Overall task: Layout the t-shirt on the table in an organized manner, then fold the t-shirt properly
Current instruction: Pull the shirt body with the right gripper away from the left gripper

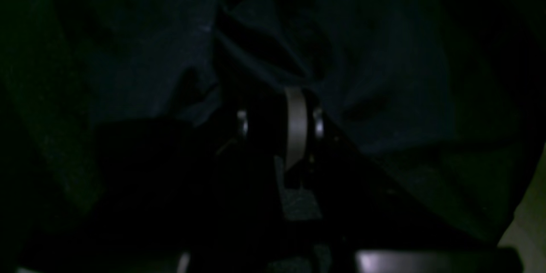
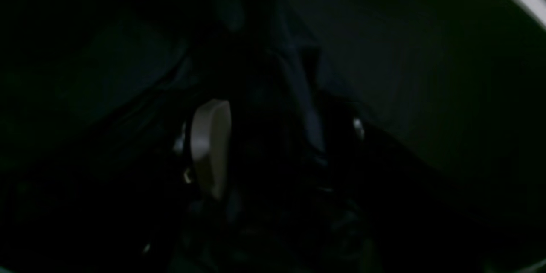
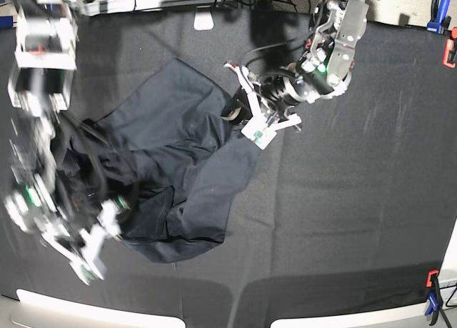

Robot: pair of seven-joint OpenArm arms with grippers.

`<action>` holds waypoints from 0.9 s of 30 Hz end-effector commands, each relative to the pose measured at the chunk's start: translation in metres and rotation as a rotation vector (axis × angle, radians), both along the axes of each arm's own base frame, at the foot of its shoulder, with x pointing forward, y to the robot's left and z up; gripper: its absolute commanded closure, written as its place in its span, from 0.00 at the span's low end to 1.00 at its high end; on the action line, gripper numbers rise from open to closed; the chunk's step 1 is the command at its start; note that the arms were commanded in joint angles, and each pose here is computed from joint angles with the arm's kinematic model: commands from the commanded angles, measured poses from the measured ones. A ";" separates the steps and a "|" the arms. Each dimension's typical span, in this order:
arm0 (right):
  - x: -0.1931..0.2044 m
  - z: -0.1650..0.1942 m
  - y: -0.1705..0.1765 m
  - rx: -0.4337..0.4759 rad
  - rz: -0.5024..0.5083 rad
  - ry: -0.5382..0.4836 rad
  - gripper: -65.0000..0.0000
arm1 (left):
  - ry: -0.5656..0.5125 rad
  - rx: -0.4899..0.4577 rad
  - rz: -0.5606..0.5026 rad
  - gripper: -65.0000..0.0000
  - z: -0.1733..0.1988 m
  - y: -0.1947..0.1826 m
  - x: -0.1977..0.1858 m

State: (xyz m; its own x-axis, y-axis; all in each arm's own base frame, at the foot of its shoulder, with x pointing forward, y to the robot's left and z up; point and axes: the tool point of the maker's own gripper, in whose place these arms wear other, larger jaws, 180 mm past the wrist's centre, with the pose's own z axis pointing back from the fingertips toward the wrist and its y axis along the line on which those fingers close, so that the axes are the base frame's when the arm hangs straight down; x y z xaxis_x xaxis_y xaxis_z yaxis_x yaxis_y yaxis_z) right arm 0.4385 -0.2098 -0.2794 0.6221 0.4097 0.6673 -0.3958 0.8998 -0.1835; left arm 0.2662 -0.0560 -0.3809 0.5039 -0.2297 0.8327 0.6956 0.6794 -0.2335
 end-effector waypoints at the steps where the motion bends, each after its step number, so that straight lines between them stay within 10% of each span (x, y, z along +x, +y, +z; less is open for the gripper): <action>1: 0.011 0.019 -0.007 -0.006 -0.011 -0.048 0.48 | -0.036 -0.037 0.003 0.86 0.014 -0.005 0.007; 10: 0.005 -0.020 -0.027 -0.021 -0.069 0.079 0.50 | -0.036 -0.037 0.003 0.86 0.014 -0.005 0.007; 15: 0.001 -0.027 -0.039 -0.075 -0.092 0.111 0.99 | -0.036 -0.037 0.003 0.86 0.014 -0.005 0.007; 27: -0.041 0.005 -0.122 -0.327 -0.177 0.109 1.00 | -0.039 -0.039 0.004 0.86 0.014 -0.005 0.007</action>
State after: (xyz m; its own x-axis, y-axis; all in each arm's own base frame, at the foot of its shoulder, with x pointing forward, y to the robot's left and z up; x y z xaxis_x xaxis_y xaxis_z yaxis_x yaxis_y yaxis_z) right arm 0.3897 -0.3239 -0.2940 0.7779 0.4649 0.4227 -0.2965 0.8647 -0.4054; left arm 0.2659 -0.0561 -0.3810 0.5042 -0.2295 0.8325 0.6954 0.6794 -0.2339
